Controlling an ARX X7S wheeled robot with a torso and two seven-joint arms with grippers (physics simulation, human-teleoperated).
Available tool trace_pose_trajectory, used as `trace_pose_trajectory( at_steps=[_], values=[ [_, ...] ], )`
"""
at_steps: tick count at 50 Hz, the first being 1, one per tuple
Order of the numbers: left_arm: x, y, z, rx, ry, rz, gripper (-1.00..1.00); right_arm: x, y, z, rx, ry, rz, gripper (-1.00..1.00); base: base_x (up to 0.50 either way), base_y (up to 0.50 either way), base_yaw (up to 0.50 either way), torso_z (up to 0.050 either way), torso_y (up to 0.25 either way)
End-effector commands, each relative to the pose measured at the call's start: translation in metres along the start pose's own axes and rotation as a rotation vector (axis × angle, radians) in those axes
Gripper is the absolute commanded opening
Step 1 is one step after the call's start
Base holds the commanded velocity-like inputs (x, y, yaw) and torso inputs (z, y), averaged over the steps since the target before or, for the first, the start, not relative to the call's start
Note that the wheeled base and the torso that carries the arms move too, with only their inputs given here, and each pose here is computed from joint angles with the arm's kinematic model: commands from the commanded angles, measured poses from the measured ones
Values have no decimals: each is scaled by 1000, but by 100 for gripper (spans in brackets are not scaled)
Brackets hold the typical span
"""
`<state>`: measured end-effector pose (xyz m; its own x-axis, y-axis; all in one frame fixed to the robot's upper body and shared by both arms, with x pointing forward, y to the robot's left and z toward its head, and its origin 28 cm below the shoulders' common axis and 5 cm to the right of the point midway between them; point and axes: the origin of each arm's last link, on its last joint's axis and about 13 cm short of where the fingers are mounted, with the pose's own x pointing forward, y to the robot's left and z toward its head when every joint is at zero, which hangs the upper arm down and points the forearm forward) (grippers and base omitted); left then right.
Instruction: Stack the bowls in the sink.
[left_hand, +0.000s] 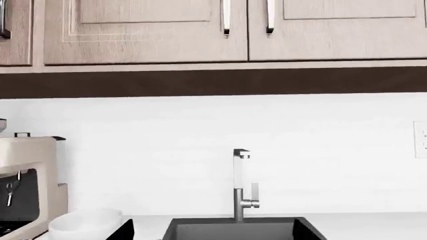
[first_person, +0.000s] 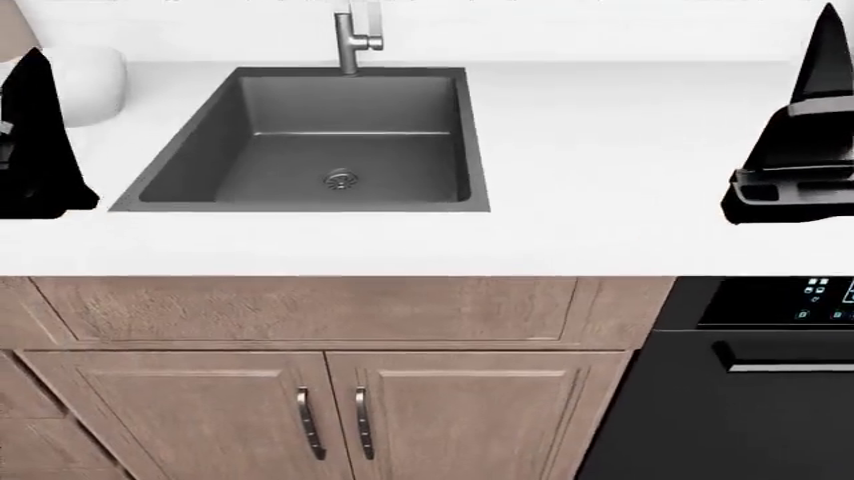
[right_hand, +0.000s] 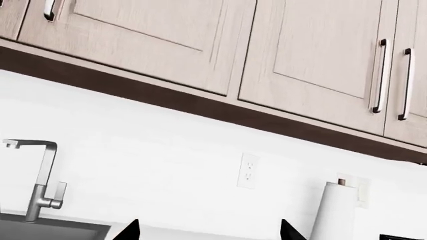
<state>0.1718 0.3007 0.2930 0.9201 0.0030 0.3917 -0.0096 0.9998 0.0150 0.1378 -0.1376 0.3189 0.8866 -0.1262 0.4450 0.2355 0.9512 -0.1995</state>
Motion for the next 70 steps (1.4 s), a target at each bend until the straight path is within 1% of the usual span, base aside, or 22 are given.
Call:
trace_pose_trajectory(
  at_steps=[1,8,14,17,23,27,46,52,58,70],
  values=[
    [-2,3,24,38,-39,9,100,-8,-10,14,-53,-12,-22,100,207,293,0,0,0],
    [0,1,39,59,-61,-4,100,-8,-11,15,-51,-14,-23,100,215,293,0,0,0],
    [-3,2,49,66,-67,-3,100,-8,-12,14,-43,-12,-21,100,225,292,0,0,0],
    [-3,2,50,67,-68,-3,100,-8,-13,12,-40,-5,-26,100,181,220,0,0,0],
    [-2,1,52,77,-66,-8,100,-9,-16,13,-4,-9,-34,100,81,0,0,0,0],
    [0,0,56,82,-71,-12,100,-10,-16,13,-35,-22,-39,100,35,321,0,0,0],
    [-1,1,52,83,-57,-12,100,-10,-14,11,-36,-20,-12,100,118,500,0,0,0],
    [-1,0,53,75,-44,-10,100,-11,-13,10,-21,-16,6,100,436,400,0,0,0],
    [1,-1,54,72,-35,-11,100,-11,-15,11,-13,-19,-1,100,500,328,0,0,0],
    [0,0,51,74,-29,-7,100,-11,-15,8,-15,-9,-4,100,500,103,0,0,1]
  ],
)
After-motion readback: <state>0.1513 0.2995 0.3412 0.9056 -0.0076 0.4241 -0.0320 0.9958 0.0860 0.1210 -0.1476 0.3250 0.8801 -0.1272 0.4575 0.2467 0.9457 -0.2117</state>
